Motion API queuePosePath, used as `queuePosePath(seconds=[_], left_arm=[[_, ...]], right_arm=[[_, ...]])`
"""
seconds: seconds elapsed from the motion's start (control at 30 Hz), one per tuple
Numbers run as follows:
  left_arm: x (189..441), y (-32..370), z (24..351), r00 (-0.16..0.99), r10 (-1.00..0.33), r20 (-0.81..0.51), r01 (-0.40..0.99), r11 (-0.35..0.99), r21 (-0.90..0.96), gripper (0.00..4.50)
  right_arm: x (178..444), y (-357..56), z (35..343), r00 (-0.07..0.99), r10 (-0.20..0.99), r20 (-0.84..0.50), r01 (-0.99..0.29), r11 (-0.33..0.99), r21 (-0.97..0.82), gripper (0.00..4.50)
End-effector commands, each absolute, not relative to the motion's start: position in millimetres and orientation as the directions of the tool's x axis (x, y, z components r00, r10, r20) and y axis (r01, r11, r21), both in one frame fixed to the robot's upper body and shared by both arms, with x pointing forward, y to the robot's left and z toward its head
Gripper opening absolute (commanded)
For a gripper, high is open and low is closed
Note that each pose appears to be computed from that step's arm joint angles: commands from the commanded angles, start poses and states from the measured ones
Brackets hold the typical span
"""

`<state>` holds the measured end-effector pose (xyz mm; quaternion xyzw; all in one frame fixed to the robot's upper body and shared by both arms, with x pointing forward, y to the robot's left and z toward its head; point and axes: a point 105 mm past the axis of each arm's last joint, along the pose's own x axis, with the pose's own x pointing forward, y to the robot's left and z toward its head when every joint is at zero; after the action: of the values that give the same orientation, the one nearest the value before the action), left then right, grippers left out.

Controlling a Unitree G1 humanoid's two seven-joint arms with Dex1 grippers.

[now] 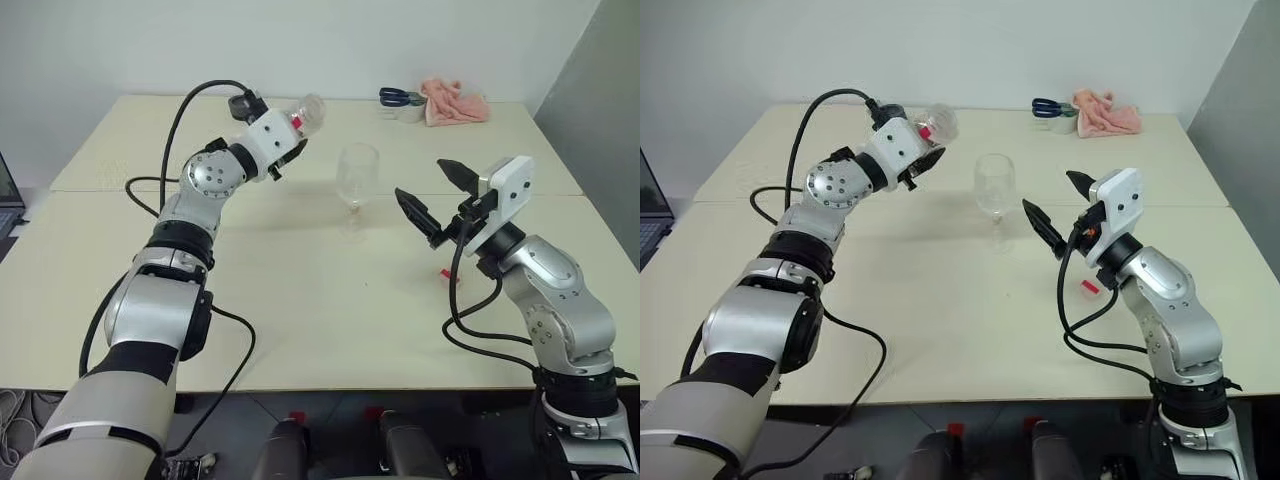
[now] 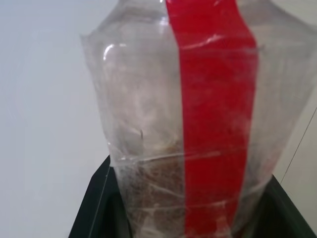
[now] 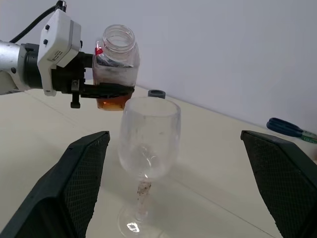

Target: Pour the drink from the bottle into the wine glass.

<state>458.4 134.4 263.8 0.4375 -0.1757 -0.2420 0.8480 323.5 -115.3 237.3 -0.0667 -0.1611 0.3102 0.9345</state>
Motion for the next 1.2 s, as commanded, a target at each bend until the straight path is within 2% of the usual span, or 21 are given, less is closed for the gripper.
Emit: queuePosePath(seconds=[0.03, 0.5, 1.2], left_arm=[[454.4, 129.2, 297.8, 0.8, -0.58, 0.154, 0.154, 0.447, 0.881, 1.75], [458.1, 111.5, 304.4, 0.809, -0.579, 0.104, 0.051, 0.244, 0.968, 1.75], [459.0, 101.2, 317.1, 0.819, -0.57, 0.068, -0.111, -0.041, 0.993, 1.75]], right_arm=[[318.8, -113.7, 247.1, 0.734, 0.607, 0.303, -0.553, 0.794, -0.252, 4.5], [319.2, -110.0, 248.3, 0.736, 0.594, 0.325, -0.541, 0.805, -0.245, 4.5], [316.3, -106.7, 246.1, 0.738, 0.586, 0.335, -0.536, 0.811, -0.236, 4.5]])
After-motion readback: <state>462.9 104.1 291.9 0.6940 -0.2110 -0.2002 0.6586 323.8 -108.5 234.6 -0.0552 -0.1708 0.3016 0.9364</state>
